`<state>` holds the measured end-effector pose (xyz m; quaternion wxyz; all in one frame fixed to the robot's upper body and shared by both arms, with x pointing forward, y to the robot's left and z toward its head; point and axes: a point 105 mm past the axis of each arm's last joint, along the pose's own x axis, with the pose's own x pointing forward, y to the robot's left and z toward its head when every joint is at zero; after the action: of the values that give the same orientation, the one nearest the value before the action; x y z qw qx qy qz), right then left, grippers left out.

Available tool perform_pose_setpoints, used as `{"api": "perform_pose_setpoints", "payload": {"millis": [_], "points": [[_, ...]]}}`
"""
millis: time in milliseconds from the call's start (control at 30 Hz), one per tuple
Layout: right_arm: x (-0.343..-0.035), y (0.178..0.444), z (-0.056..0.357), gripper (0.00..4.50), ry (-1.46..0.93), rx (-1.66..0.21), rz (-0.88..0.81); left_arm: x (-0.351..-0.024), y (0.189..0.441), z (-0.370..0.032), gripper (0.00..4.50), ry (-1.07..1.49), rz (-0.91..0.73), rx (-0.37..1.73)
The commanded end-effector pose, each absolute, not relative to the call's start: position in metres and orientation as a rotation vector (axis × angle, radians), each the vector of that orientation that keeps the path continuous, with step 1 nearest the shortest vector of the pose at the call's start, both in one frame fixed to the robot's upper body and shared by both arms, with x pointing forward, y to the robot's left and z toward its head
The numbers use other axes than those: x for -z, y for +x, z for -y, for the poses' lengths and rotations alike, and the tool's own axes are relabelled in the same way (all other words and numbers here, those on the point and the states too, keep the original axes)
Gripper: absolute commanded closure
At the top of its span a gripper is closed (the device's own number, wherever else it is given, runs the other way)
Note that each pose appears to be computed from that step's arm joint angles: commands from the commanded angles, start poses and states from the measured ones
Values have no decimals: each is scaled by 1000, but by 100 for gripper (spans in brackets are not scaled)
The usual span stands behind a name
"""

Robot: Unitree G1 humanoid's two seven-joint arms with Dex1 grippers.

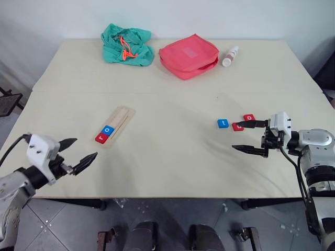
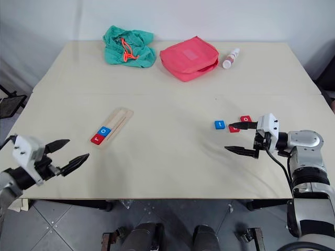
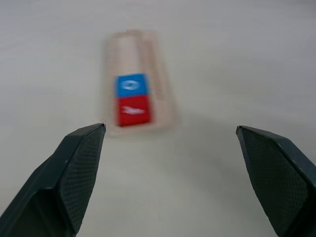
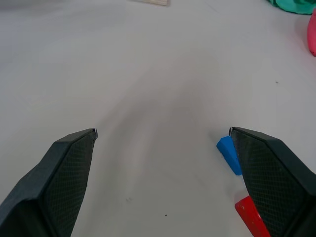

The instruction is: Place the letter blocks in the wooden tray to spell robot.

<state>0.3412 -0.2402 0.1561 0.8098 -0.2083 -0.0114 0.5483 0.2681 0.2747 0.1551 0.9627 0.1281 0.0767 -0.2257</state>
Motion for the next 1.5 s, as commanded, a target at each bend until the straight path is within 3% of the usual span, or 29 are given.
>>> {"api": "perform_pose_setpoints", "payload": {"millis": [33,433,1300,1400,1500], "points": [[-163,334,234,3,-466,-1253,61,-155,282,-265,0,282,-210,439],[-169,317,231,3,-435,-1315,81,-151,313,-253,0,260,-323,398],[-165,314,235,3,-446,-1294,79,-115,336,-257,0,253,-540,389],[-165,314,236,0,-449,-1289,79,-116,339,-258,50,262,-530,383],[-165,314,237,0,-452,-1287,75,-114,340,-261,141,258,-541,371]]}}
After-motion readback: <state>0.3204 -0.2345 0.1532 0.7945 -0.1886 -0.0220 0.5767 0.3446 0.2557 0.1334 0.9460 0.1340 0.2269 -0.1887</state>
